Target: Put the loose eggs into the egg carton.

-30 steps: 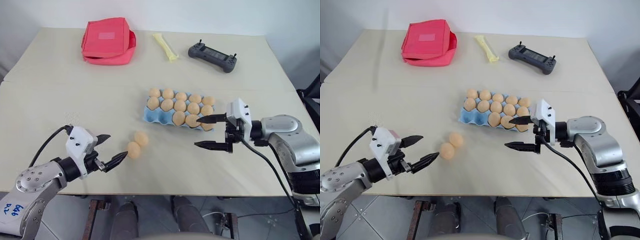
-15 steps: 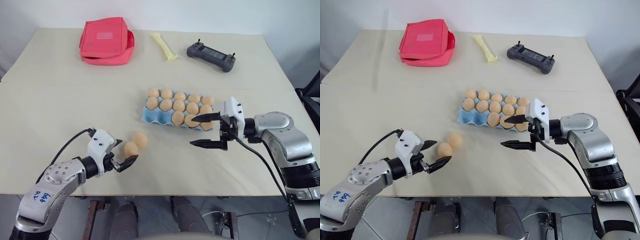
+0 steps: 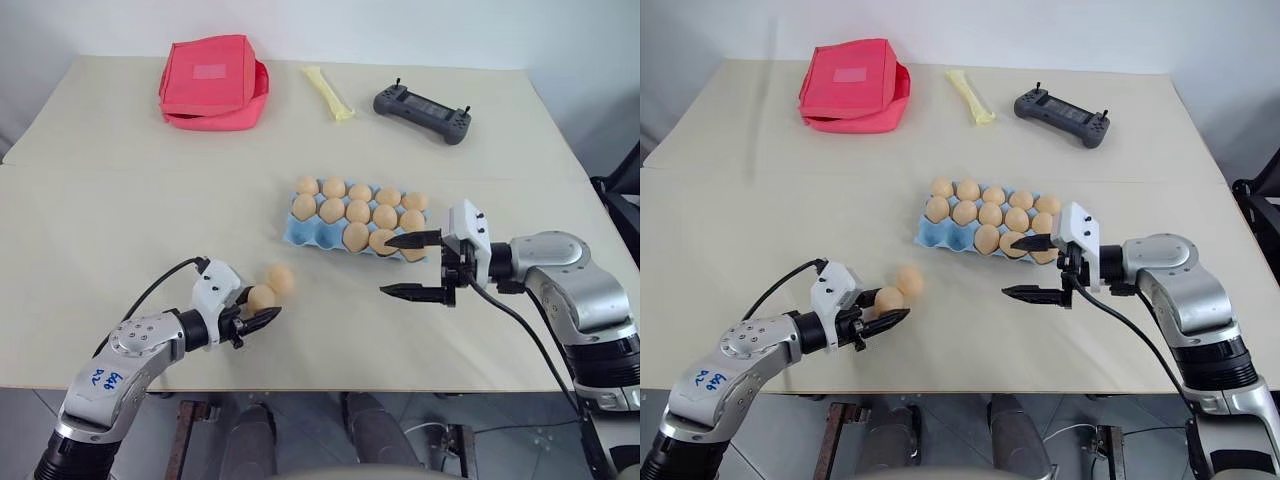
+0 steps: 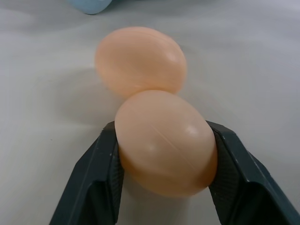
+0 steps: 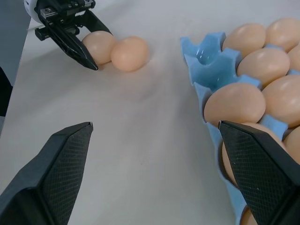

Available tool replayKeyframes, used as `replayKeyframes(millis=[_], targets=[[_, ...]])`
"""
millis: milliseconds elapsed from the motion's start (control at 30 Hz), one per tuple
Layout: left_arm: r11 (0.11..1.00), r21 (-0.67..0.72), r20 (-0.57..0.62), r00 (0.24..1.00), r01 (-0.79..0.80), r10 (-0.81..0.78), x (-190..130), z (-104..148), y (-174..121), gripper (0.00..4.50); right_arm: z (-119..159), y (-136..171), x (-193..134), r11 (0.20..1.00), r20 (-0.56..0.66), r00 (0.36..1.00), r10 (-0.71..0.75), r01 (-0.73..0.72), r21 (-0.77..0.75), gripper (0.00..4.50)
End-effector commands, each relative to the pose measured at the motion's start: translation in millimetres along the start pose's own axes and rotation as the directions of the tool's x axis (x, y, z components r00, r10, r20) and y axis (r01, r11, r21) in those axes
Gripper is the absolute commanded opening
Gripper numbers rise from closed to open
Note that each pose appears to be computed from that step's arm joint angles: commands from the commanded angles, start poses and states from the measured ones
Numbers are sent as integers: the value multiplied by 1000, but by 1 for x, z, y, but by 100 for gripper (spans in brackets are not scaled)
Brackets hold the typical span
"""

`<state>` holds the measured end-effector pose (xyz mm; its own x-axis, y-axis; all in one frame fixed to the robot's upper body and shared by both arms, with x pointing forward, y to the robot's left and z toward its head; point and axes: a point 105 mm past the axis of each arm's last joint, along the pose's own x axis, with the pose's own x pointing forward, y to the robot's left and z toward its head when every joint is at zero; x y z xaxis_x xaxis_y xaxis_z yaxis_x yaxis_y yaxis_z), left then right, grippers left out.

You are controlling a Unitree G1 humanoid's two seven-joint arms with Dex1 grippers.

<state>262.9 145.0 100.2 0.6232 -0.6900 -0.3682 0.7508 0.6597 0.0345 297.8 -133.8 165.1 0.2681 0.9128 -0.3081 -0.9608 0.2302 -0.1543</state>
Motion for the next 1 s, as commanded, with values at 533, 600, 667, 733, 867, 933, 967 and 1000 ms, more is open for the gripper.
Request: replayKeyframes(millis=[533, 600, 667, 733, 867, 933, 967, 1000], targets=[[985, 158, 335, 935, 68, -119, -6, 127, 42, 194, 21, 1, -18, 993, 100, 990, -97, 104, -59, 450], [978, 168, 362, 916, 121, -175, 12, 135, 42, 194, 21, 3, -20, 992, 106, 989, -107, 114, -60, 450], [966, 185, 366, 900, 180, -238, 32, 139, 39, 194, 18, 6, -22, 990, 98, 987, -125, 132, -59, 450], [954, 197, 364, 887, 225, -284, 46, 140, 36, 194, 16, 8, -23, 988, 94, 985, -142, 147, -56, 450], [922, 224, 336, 862, 317, -379, 75, 140, 25, 194, 12, 14, -29, 981, 86, 979, -187, 191, -45, 450], [913, 233, 326, 858, 335, -397, 85, 139, 24, 194, 11, 16, -32, 976, 81, 975, -209, 212, -40, 450], [914, 232, 323, 860, 334, -396, 90, 139, 25, 194, 10, 17, -33, 974, 78, 973, -219, 222, -37, 450], [914, 232, 320, 861, 332, -394, 94, 139, 25, 194, 9, 18, -34, 972, 75, 971, -228, 231, -36, 450]])
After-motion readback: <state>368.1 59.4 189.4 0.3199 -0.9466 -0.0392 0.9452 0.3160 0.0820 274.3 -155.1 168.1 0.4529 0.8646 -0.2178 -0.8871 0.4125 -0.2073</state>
